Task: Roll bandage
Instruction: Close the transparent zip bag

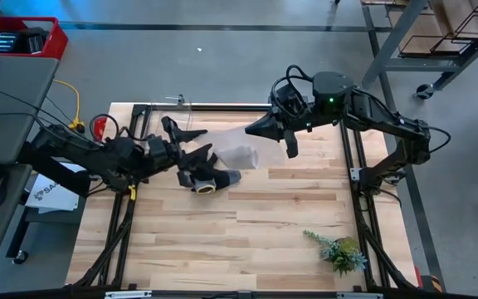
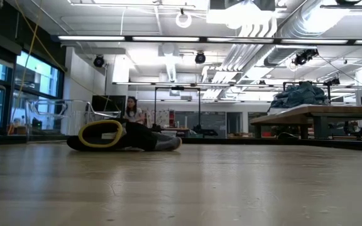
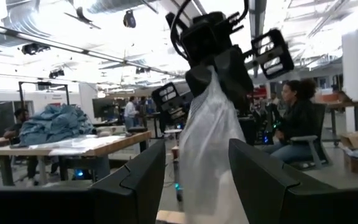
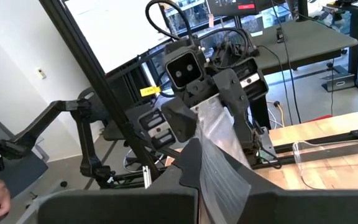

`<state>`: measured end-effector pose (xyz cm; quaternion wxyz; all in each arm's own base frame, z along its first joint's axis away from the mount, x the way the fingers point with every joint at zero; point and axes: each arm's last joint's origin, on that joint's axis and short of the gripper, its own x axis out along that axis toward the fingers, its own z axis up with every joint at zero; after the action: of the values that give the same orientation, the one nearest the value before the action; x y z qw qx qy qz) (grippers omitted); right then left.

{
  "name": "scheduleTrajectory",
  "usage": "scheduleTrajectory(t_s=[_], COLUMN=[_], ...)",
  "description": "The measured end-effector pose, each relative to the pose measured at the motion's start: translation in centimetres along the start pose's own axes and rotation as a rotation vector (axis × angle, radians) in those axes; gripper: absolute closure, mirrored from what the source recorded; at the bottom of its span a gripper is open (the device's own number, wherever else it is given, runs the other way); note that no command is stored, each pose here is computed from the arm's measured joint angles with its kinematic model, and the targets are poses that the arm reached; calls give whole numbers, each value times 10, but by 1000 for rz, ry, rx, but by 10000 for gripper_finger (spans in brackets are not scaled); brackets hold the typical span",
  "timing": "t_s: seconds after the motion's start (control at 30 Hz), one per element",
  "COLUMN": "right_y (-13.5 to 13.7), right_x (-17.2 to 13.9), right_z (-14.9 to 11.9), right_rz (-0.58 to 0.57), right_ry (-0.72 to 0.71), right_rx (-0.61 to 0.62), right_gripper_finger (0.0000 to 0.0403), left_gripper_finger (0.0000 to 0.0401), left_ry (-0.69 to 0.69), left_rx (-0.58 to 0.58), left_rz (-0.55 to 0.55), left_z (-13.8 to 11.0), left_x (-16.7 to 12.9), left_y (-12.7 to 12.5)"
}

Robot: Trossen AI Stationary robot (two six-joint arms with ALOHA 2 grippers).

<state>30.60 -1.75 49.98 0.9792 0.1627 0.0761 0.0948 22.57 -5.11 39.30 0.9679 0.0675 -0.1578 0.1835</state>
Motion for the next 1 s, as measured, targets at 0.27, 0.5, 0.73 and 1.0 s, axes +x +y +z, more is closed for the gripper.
scheduleTrajectory(t_s=[0.27, 0.5, 0.73, 1.0], right_y=[0, 0, 0, 0], right_x=[0, 0, 0, 0], right_z=[0, 0, 0, 0], right_rz=[0, 0, 7, 10], right_ry=[0, 0, 3, -4], right_rx=[0, 0, 0, -2], right_gripper_finger=[403, 403, 403, 403], left_gripper_finger=[231, 231, 232, 232], left_ry=[13, 10, -41, -42], left_rx=[13, 11, -36, -34], left_rz=[9, 11, 0, -33], left_z=[-4, -4, -5, -7], left_x=[4, 4, 11, 12], left_y=[0, 0, 5, 5])
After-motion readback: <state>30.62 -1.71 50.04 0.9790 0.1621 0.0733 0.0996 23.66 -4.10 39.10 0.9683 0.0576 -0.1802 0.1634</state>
